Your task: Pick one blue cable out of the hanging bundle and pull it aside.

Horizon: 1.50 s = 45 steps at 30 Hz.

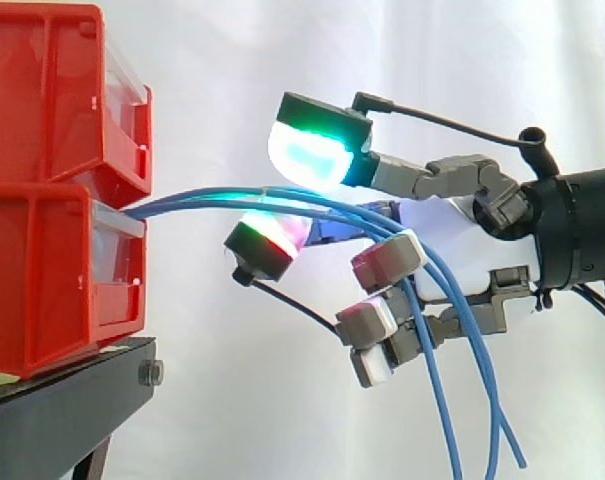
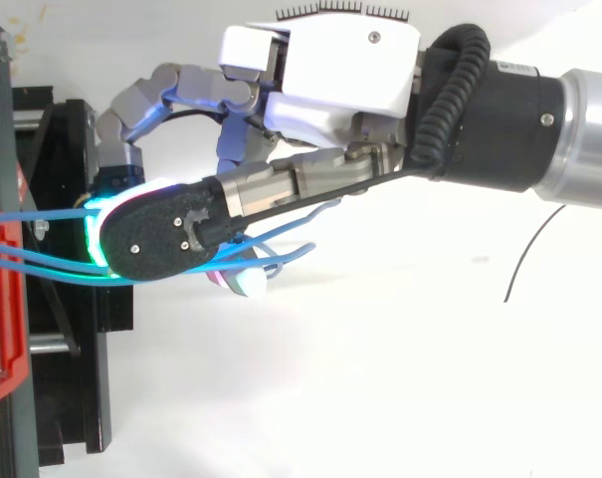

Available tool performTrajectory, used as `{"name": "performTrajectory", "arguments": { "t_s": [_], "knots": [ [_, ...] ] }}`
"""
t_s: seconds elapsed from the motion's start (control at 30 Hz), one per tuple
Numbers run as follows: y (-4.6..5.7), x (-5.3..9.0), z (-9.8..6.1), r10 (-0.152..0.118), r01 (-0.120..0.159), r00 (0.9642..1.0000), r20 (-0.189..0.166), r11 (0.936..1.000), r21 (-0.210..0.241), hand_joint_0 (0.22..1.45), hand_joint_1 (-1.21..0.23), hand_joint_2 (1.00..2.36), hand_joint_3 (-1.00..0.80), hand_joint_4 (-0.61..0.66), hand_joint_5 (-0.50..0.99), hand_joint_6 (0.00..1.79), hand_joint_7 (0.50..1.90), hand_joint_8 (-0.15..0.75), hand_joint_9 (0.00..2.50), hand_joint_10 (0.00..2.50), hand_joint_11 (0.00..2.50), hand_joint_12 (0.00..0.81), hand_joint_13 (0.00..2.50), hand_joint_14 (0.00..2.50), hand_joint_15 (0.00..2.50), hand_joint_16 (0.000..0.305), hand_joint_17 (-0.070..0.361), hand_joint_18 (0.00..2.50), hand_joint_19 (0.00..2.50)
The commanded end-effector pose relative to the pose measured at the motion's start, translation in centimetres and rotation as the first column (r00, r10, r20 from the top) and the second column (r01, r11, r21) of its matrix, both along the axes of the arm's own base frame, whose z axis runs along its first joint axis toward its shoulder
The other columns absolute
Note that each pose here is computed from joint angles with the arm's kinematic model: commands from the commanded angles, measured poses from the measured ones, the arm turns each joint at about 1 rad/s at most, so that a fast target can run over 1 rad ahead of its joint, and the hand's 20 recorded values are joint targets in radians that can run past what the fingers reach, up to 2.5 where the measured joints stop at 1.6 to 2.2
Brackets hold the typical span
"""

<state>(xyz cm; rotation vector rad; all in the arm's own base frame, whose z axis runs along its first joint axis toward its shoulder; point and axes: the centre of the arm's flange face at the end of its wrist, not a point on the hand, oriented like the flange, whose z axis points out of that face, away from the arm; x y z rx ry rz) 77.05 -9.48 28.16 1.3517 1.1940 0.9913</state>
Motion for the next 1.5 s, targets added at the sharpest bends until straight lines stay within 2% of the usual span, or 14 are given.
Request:
{"name": "performTrajectory", "arguments": {
  "t_s": [0.0,0.17,0.27,0.4,0.5,0.6,0.7,0.8,0.97,1.07,1.27,1.4,1.43,1.47],
  "knots": [
    [0.0,0.01,0.01,0.0,0.0,1.0,0.0,1.0,0.0,0.53,-0.56,1.0,-0.5,-0.08,-0.11,0.89,0.95,0.306,1.58,0.02,0.82,0.331,1.23,0.02,0.86,0.038,0.085,0.92,0.73],
    [0.0,0.01,0.01,0.0,0.0,1.0,0.0,1.0,0.0,0.57,-0.69,1.01,-0.26,-0.08,-0.1,0.88,1.03,0.326,1.61,0.02,0.81,0.355,1.25,0.03,0.84,0.043,0.096,0.96,0.7],
    [-0.12,-0.01,0.01,-0.002,0.002,1.0,0.0,1.0,0.0,0.57,-0.72,1.02,-0.2,-0.08,-0.1,0.89,1.04,0.338,1.61,0.02,0.8,0.362,1.26,0.03,0.84,0.044,0.099,0.98,0.68],
    [-0.12,-0.01,0.01,-0.001,0.001,1.0,0.0,1.0,-0.001,0.57,-0.79,1.02,-0.08,-0.06,-0.1,0.91,1.11,0.327,1.59,0.02,0.84,0.351,1.24,0.03,0.85,0.043,0.097,0.97,0.7],
    [0.0,0.01,0.01,0.0,0.0,1.0,0.0,1.0,-0.001,0.58,-0.81,1.02,-0.05,-0.07,-0.11,0.92,1.06,0.326,1.56,0.02,0.86,0.347,1.23,0.03,0.85,0.042,0.094,0.96,0.7],
    [-0.12,0.01,0.02,-0.001,0.001,1.0,0.001,1.0,-0.004,0.59,-0.81,1.02,-0.08,-0.04,-0.12,0.93,1.01,0.331,1.54,0.02,0.85,0.35,1.22,0.03,0.86,0.042,0.094,0.95,0.7],
    [-0.12,-0.01,0.01,-0.001,0.001,1.0,-0.001,1.0,-0.004,0.52,-0.72,1.01,-0.42,-0.03,-0.12,0.93,1.0,0.315,1.5,0.02,0.85,0.339,1.17,0.03,0.87,0.04,0.089,0.89,0.74],
    [-0.12,-0.08,0.22,-0.001,0.001,1.0,-0.001,1.0,-0.004,0.5,-0.61,1.0,-0.5,-0.01,-0.11,0.91,1.01,0.33,1.53,0.02,0.84,0.354,1.17,0.03,0.86,0.043,0.096,0.89,0.73],
    [-0.13,-0.16,0.68,-0.001,0.001,1.0,0.005,1.0,-0.007,0.54,-0.54,1.0,-0.44,-0.01,-0.11,0.9,1.02,0.324,1.54,0.02,0.86,0.343,1.16,0.03,0.86,0.041,0.092,0.87,0.75],
    [-0.25,-0.19,0.8,-0.001,0.001,1.0,0.005,0.9999,-0.014,0.57,-0.62,1.01,-0.28,-0.02,-0.1,0.9,1.05,0.344,1.56,0.02,0.84,0.36,1.19,0.03,0.84,0.044,0.1,0.9,0.73],
    [-0.13,-0.17,0.8,0.001,-0.001,1.0,0.004,0.9998,-0.022,0.57,-0.76,1.02,-0.08,-0.01,-0.1,0.92,1.07,0.363,1.52,0.02,0.85,0.383,1.19,0.03,0.84,0.049,0.111,0.95,0.72],
    [-0.25,-0.19,0.8,0.0,0.0,1.0,0.004,0.9998,-0.022,0.59,-0.8,1.02,-0.05,0.0,-0.12,0.93,1.03,0.35,1.46,0.02,0.86,0.37,1.15,0.03,0.85,0.047,0.106,0.92,0.74],
    [-0.25,-0.19,0.8,0.0,0.0,1.0,0.004,0.9998,-0.022,0.6,-0.8,1.02,-0.07,0.01,-0.12,0.94,1.0,0.345,1.42,0.02,0.87,0.365,1.13,0.03,0.85,0.046,0.104,0.91,0.73],
    [-0.13,-0.17,0.8,0.001,-0.001,1.0,0.004,0.9998,-0.022,0.59,-0.8,1.02,-0.2,0.02,-0.13,0.94,1.01,0.317,1.39,0.02,0.88,0.334,1.09,0.03,0.87,0.041,0.092,0.85,0.76]
  ]
}}
